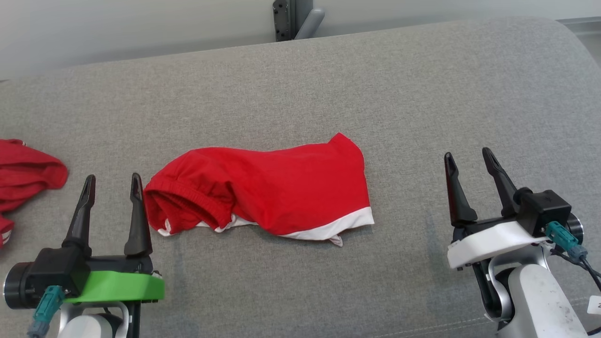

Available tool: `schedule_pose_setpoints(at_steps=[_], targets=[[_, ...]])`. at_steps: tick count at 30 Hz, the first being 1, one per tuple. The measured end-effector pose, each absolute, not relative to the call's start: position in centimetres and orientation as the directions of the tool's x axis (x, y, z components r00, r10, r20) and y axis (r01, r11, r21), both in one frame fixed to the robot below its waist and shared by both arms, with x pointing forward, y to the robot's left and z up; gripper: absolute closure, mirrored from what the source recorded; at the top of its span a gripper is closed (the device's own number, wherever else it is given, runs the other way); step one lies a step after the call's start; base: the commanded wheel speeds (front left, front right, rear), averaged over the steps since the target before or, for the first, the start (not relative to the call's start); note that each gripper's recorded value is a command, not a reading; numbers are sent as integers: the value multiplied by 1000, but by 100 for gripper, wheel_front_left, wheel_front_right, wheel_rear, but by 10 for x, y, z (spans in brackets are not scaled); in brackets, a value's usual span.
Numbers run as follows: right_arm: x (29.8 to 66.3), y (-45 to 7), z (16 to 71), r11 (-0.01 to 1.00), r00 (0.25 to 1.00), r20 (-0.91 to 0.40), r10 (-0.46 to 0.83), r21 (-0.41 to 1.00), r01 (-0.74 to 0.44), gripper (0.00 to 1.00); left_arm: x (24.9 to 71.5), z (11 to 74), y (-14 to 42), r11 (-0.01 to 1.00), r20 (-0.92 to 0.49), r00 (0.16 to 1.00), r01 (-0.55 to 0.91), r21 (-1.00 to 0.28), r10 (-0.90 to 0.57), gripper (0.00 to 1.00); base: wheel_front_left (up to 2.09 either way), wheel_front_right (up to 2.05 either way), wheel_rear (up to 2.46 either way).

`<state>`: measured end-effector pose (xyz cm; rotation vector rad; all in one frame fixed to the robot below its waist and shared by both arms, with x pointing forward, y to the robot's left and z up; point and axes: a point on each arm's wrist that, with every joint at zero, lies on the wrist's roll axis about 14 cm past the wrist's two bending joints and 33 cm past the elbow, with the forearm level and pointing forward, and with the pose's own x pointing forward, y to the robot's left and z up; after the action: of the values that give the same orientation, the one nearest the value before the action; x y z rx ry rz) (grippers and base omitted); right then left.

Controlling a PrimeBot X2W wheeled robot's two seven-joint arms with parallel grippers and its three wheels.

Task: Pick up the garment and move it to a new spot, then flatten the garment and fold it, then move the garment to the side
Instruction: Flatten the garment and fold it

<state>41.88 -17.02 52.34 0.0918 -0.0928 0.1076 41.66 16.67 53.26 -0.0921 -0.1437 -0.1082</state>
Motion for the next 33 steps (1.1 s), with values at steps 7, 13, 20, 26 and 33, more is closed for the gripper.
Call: schedule_pose_setpoints(at_steps=[7, 13, 20, 26, 33], targets=[[418, -168, 521, 989, 990, 88, 111, 88, -118, 0, 413, 530, 165, 989, 131, 986, 117, -95, -104, 0, 0, 0, 0], [420, -166, 519, 988, 990, 80, 116, 91, -123, 0, 408, 512, 140, 971, 44, 977, 212, -106, -209, 0, 0, 0, 0], [421, -164, 508, 987, 992, 49, 119, 100, -124, 0, 394, 457, 91, 916, -174, 905, 359, -177, -388, 0, 0, 0, 0], [425, -163, 499, 986, 992, 30, 122, 108, -125, 0, 397, 416, 79, 897, -295, 851, 377, -232, -434, 0, 0, 0, 0], [425, -169, 492, 989, 995, 13, 103, 109, -104, 0, 407, 394, 73, 881, -345, 812, 414, -229, -472, 100, 0, 0, 0]])
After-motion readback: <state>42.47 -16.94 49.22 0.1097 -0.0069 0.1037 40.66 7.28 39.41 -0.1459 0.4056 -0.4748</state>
